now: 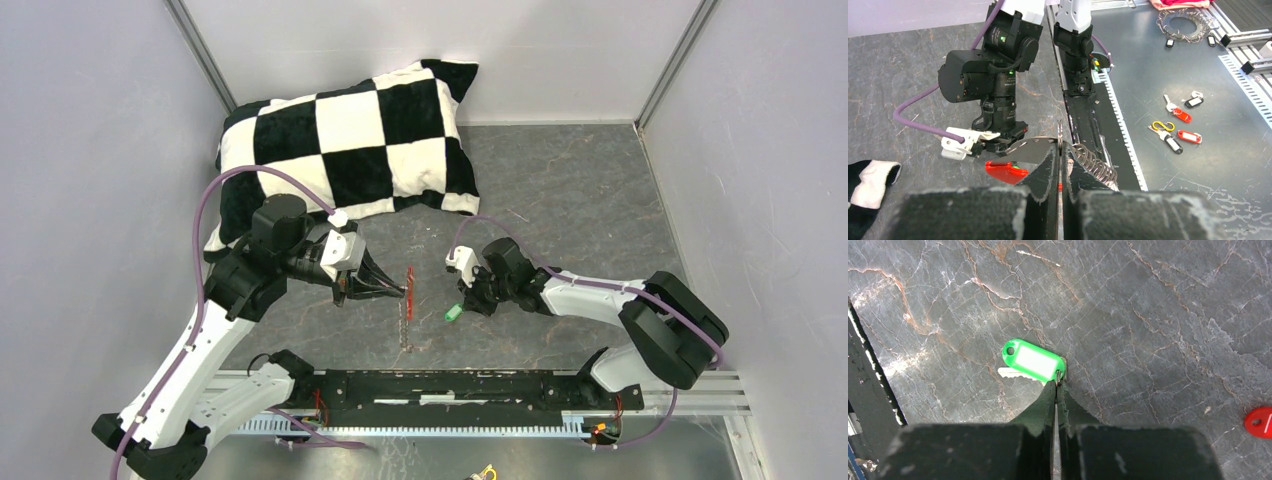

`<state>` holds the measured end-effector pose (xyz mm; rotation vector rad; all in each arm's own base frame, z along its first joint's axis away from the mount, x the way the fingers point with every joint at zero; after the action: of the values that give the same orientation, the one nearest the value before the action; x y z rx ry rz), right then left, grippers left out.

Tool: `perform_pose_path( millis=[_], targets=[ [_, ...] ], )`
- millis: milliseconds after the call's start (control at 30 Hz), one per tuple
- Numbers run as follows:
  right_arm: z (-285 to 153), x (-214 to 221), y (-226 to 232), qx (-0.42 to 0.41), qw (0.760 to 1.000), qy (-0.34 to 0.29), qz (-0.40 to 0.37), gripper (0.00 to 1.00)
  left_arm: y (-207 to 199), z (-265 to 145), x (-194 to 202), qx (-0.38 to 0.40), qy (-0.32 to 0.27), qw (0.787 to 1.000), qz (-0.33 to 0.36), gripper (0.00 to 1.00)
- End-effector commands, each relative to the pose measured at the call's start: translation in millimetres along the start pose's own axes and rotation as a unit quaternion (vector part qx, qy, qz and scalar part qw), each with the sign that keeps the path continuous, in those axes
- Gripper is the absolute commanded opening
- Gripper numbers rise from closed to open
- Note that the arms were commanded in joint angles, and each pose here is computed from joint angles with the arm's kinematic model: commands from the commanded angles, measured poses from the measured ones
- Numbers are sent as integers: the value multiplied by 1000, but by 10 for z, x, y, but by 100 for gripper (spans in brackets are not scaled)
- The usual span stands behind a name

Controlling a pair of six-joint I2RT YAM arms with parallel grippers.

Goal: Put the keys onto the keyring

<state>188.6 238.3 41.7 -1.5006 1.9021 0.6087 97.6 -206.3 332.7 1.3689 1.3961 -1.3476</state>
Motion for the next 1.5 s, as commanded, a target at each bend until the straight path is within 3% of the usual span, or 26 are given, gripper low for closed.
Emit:
perform_pose_path(
  millis=[0, 267, 433, 567, 867, 1233, 1467],
  targets=[
    [-34, -155, -43, 1, 1000, -29, -13, 1, -38, -40, -156, -4, -11, 999, 41, 2],
    [-197, -411, -43, 16, 994, -94, -45, 1, -42, -39, -150, -3, -11, 999, 38, 2],
    [-715, -879, -92, 90, 975, -182, -91, 1, -55, -37, -151, 0, -11, 999, 33, 2],
    [-1098, -1174, 38, 115, 961, -198, -158, 1, -76, -26, -144, 11, -12, 1000, 24, 2],
    [-1955, -1986, 687, 138, 886, -288, -337, 1, -281, -21, -261, 80, -24, 996, -9, 2],
    [-2187, -2572, 1076, 154, 820, -255, -488, 1, -432, -38, -260, 129, -29, 991, -17, 2],
    [-2245, -2710, 1150, 146, 806, -266, -507, 1, -479, -58, -288, 134, -35, 990, 9, 2]
  ],
)
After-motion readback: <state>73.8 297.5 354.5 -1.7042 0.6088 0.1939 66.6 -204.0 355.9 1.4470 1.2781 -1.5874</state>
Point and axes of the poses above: each gripper's point midway between its finger pads, its own z axis out along the fingers, its own y axis along the line the jaws close on, x = y × z, the point moved 3 cm from there along -z, back along the fingers, and after that the axes turned 13 degrees about -z, right-handed, at the moved point
